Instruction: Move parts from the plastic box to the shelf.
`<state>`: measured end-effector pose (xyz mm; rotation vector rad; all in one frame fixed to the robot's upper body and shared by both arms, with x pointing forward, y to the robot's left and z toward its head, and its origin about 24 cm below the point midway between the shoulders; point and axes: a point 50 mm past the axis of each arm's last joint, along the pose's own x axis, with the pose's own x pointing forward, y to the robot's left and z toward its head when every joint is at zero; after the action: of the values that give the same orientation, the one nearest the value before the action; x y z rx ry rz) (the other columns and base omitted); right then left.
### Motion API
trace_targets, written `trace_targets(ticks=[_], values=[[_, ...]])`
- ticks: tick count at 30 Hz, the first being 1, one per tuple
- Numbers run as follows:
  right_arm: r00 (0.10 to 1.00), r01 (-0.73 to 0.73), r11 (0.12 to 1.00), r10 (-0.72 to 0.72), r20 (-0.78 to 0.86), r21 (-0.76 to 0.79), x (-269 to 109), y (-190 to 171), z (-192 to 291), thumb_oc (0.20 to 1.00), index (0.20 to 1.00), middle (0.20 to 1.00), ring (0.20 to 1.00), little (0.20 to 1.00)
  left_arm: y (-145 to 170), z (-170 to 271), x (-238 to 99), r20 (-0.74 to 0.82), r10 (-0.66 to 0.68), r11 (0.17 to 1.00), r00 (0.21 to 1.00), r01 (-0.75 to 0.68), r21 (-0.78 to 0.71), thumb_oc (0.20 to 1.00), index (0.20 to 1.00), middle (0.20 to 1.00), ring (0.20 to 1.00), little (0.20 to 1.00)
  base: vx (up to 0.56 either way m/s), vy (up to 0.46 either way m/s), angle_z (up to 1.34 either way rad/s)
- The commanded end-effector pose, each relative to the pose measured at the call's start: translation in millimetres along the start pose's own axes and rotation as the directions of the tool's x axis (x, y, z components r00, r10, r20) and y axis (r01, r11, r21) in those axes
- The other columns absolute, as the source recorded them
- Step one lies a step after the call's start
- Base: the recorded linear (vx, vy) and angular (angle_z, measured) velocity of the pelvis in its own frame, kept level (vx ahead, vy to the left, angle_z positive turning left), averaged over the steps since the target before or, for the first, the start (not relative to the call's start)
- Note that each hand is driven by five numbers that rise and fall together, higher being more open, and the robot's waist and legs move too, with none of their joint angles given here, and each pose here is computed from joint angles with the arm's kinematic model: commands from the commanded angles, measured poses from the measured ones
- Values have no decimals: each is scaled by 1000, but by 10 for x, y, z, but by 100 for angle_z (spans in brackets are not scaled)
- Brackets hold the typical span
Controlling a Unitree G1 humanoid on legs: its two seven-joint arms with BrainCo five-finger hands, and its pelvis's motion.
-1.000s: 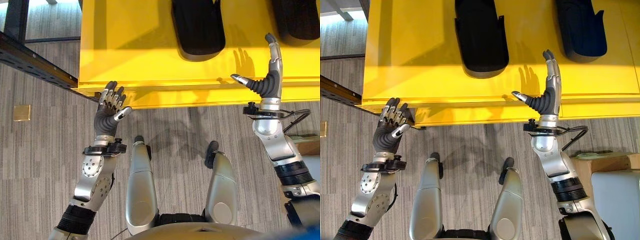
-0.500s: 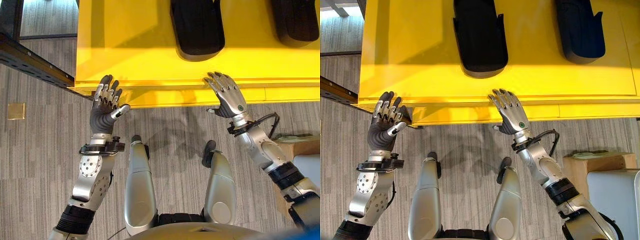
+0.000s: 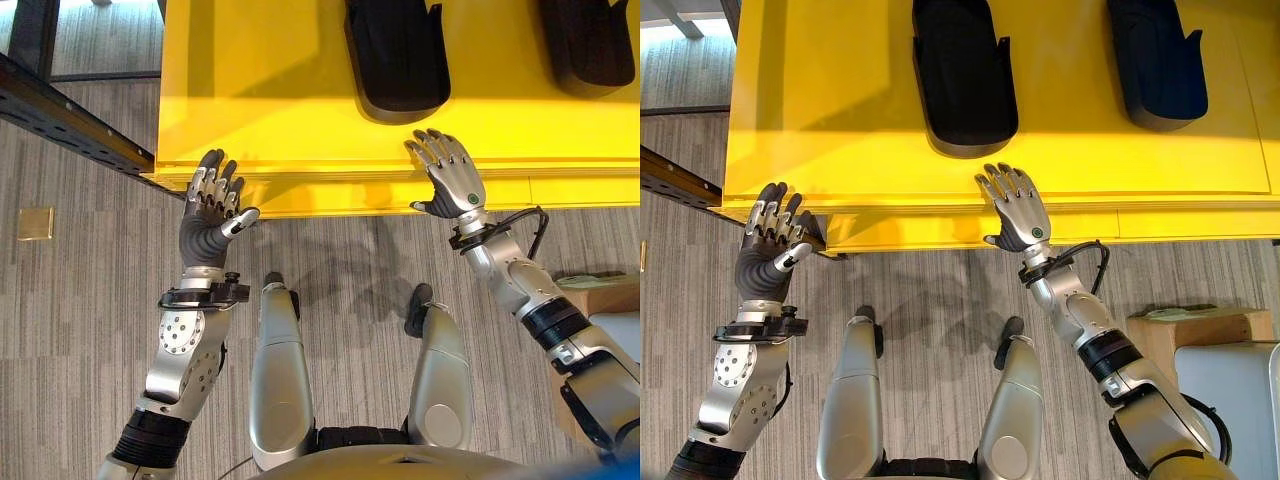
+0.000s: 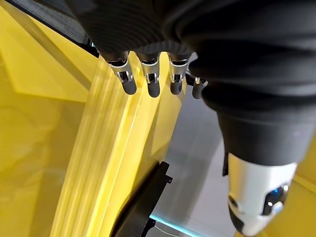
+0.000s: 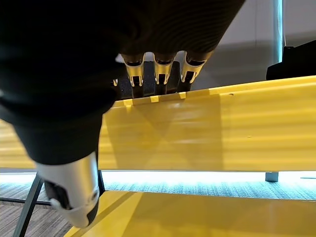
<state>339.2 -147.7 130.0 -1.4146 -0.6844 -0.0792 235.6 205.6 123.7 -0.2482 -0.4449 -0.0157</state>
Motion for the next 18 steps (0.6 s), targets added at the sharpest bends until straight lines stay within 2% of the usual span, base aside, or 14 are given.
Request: trace_targets(ticks=[1,18], values=[[990,-129,989,133,-55,76,-55,251,35,1000,1000,1000,1000,1000,-97,193,-42,118,-62,997,991,66,-28,1000,1000,1000,1000,1000,0,0,0],[991,-134,984,130,45,114,230,198,298,1000,1000,1000,1000,1000,-90,223,-53,128,-65,997,990,68,-21,1000,1000,1000,1000,1000,0,0,0]])
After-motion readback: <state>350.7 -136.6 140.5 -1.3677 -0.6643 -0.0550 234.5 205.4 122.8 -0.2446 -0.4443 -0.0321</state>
